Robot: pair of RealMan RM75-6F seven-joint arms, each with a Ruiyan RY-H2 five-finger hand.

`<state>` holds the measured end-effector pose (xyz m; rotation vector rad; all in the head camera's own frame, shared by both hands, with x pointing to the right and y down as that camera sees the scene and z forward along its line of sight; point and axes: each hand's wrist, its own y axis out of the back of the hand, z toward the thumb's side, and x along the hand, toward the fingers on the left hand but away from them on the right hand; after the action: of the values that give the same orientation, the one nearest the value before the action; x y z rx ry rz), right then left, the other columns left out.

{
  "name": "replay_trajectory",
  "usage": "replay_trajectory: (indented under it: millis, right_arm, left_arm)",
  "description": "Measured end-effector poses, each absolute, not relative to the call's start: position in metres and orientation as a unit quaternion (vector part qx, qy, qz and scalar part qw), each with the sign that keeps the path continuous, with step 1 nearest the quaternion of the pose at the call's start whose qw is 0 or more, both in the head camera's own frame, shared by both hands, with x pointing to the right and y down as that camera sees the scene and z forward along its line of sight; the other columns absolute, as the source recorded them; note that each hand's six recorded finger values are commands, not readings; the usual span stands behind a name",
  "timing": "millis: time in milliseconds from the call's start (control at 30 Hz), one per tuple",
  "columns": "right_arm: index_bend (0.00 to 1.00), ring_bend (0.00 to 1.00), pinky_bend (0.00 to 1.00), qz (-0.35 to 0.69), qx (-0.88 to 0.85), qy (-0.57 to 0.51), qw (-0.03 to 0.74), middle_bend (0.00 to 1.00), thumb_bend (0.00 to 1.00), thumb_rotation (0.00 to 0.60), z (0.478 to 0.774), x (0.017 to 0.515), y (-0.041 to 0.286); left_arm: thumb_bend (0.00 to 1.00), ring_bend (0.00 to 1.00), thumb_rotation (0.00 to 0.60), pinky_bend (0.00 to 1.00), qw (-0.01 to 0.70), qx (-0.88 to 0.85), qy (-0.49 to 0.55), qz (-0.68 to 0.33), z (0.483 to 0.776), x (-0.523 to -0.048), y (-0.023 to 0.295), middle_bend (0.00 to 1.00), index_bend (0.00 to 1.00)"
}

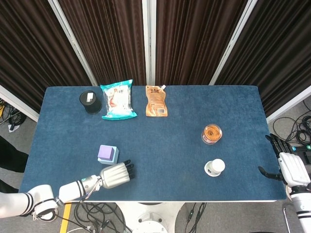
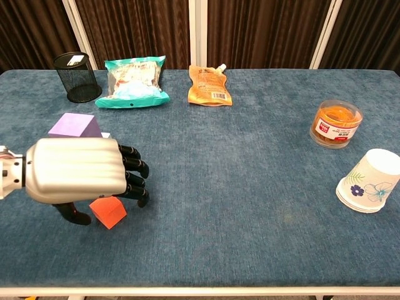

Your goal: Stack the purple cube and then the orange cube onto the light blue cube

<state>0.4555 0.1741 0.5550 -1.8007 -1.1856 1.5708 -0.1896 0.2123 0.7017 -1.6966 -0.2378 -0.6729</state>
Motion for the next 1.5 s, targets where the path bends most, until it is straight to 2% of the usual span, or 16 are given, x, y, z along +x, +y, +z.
replay_trajectory:
  millis: [667, 1500]
  right_arm:
    - [0.00, 0.00, 0.00, 0.576, -0.656, -0.429, 0.233, 0.00, 0.15, 0.600, 0.5566, 0.4568, 0.1727]
    - [0.00, 0.00, 0.00, 0.579, -0.655, -0.428, 0.230, 0.00, 0.15, 0.600, 0.5581, 0.4577, 0.1718]
  left_arm:
    - [0.19, 0.31, 0.600, 0.29, 0.602, -0.737, -0.093, -0.293, 0.7046, -0.1906, 0.2152, 0.59, 0.44]
    - [0.27, 0.34, 0.600, 0.31, 0.584, -0.751, -0.071, -0.301, 0.7003, -0.1910, 0.2154, 0.61, 0.46]
